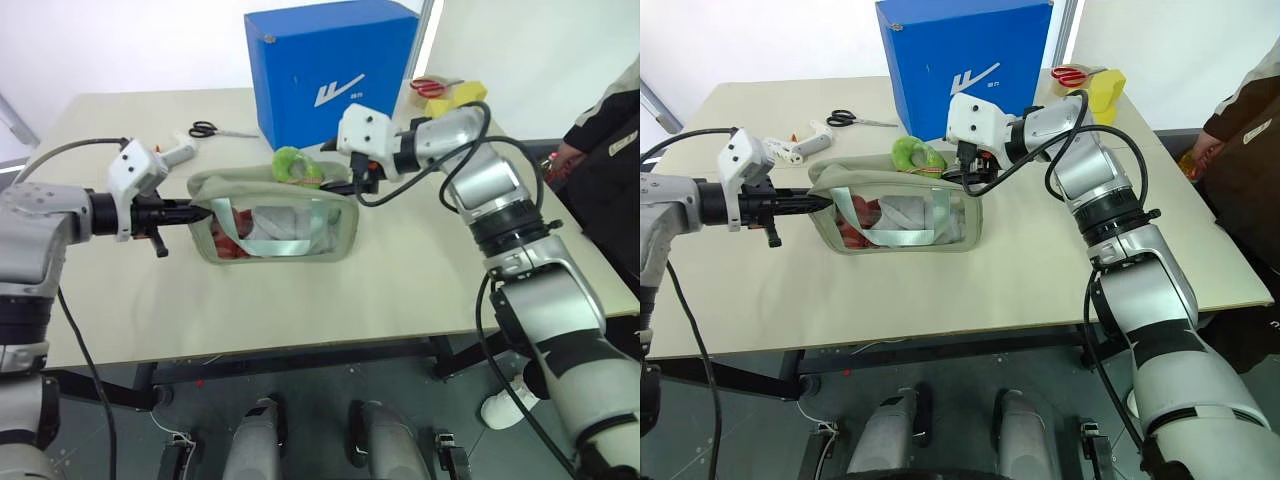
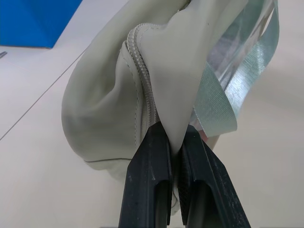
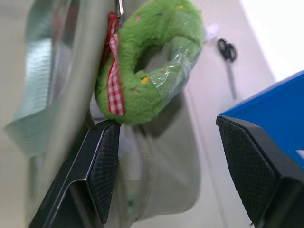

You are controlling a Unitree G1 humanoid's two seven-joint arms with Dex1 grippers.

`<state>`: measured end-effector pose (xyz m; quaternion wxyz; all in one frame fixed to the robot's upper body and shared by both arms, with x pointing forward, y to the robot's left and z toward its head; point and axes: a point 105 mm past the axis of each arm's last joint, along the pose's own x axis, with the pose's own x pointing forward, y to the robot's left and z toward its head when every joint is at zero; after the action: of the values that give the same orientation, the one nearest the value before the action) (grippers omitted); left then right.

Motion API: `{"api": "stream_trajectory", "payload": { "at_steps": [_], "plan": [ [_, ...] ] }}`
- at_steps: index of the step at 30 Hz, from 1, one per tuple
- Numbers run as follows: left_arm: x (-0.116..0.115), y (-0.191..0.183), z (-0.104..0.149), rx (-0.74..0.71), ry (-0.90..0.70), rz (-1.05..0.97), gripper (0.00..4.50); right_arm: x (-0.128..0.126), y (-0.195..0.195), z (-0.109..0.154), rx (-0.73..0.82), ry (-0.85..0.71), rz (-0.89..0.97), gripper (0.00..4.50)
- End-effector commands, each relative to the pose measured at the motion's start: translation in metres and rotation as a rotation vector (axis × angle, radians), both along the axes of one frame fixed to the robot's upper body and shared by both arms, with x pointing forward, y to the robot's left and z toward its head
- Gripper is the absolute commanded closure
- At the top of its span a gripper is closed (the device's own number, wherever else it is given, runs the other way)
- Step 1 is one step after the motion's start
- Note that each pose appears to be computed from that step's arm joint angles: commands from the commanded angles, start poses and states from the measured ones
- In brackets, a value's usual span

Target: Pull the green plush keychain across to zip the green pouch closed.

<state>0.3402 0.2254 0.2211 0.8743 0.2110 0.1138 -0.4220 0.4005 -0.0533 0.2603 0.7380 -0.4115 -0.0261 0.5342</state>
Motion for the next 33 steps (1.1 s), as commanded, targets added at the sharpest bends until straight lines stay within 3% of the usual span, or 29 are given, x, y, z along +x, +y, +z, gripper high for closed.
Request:
{"api": "stream_trajectory", "payload": {
  "at_steps": [1,6,10,21,24,29,33],
  "plan": [
    [-0.003,0.004,0.007,0.008,-0.026,0.012,4.5,-0.003,-0.009,0.026,0.028,-0.007,0.011,1.17],
    [-0.003,0.004,0.008,0.011,-0.031,0.014,4.5,-0.002,-0.011,0.046,0.079,0.046,0.008,1.17],
    [-0.001,0.002,0.009,0.012,-0.036,0.01,4.5,-0.005,0.01,0.056,0.203,0.119,0.037,1.17],
    [0.0,0.001,0.01,0.016,-0.04,0.005,4.5,-0.001,0.041,0.031,0.216,0.162,0.044,1.17],
    [-0.001,0.002,0.01,0.016,-0.039,0.008,4.5,0.001,0.04,0.023,0.188,0.155,0.043,1.97],
    [-0.001,0.002,0.009,0.016,-0.038,0.009,4.5,0.005,0.037,0.019,0.159,0.125,0.029,4.46],
    [-0.001,0.002,0.009,0.015,-0.037,0.008,4.5,0.005,0.034,0.032,0.2,0.112,0.022,4.46]
  ]
}}
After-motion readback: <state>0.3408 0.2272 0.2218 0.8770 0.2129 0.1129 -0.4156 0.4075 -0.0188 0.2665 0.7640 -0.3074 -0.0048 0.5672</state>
